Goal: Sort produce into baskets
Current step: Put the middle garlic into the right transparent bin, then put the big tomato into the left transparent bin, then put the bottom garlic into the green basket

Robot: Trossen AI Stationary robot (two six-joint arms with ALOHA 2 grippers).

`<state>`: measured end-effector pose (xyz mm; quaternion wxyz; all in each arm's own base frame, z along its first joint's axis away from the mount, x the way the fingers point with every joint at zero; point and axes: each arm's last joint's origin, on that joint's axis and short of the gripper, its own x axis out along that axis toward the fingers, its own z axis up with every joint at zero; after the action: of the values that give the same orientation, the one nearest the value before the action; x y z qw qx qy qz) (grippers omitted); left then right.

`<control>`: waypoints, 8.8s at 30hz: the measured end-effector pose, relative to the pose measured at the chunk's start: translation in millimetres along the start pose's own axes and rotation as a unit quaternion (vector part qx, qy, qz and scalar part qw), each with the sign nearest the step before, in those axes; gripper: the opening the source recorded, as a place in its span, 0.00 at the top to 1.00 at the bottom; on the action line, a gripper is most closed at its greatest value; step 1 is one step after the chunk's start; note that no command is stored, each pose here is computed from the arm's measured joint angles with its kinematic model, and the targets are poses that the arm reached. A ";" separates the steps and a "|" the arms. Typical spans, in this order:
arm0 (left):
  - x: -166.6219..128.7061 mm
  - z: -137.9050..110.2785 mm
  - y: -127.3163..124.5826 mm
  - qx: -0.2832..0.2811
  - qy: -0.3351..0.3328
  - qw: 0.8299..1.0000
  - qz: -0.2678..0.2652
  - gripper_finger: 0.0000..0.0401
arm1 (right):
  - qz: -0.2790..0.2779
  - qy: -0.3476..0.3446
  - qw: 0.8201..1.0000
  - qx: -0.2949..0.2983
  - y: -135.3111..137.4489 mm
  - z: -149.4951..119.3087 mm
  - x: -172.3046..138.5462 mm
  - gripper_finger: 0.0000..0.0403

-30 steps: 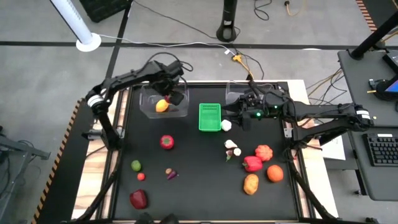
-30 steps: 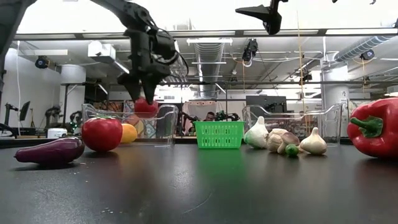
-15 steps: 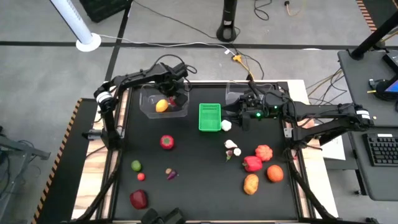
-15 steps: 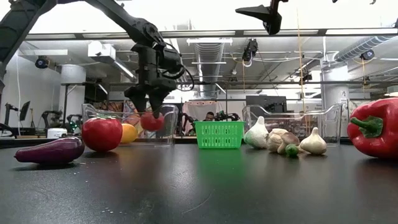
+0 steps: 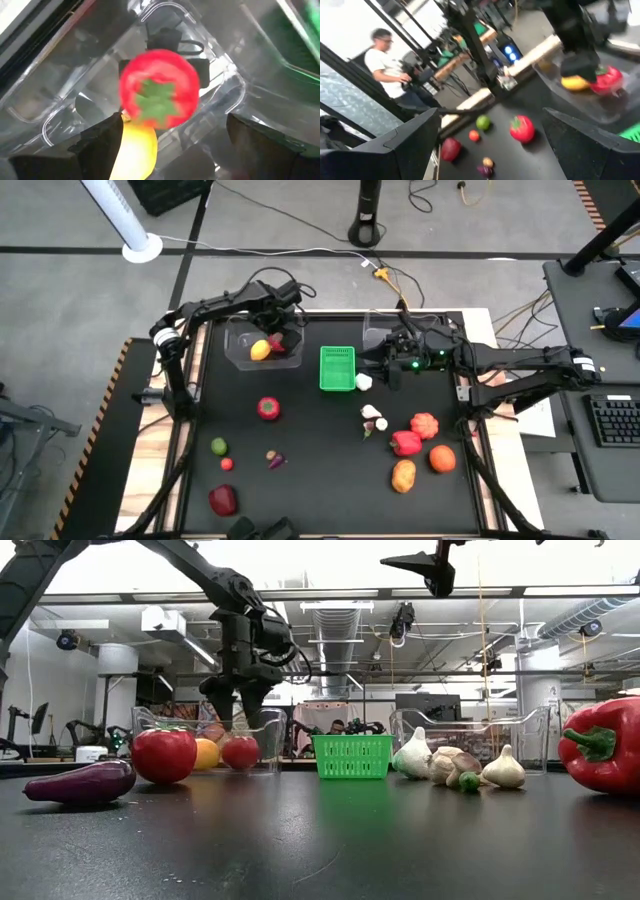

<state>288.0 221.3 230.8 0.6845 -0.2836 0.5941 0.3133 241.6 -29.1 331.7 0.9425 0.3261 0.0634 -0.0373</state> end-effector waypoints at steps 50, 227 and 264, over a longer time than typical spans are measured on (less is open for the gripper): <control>-185.9 -111.6 -60.2 0.118 -0.336 0.928 -0.110 0.20 | -0.316 0.412 0.852 0.068 -86.6 -149.3 75.5 0.30; -42.3 -60.4 40.5 -0.065 -0.020 0.992 0.104 0.29 | -0.439 0.261 0.849 0.134 -130.1 49.1 -29.2 0.19; -42.3 -62.6 23.7 -0.021 -0.002 0.991 0.132 0.16 | -0.438 0.230 0.857 0.143 -106.6 58.1 -48.9 0.19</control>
<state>226.0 185.0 264.0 0.6324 -0.2161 0.6181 0.4140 186.8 -147.3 318.9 0.7303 0.3949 0.4086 -0.3792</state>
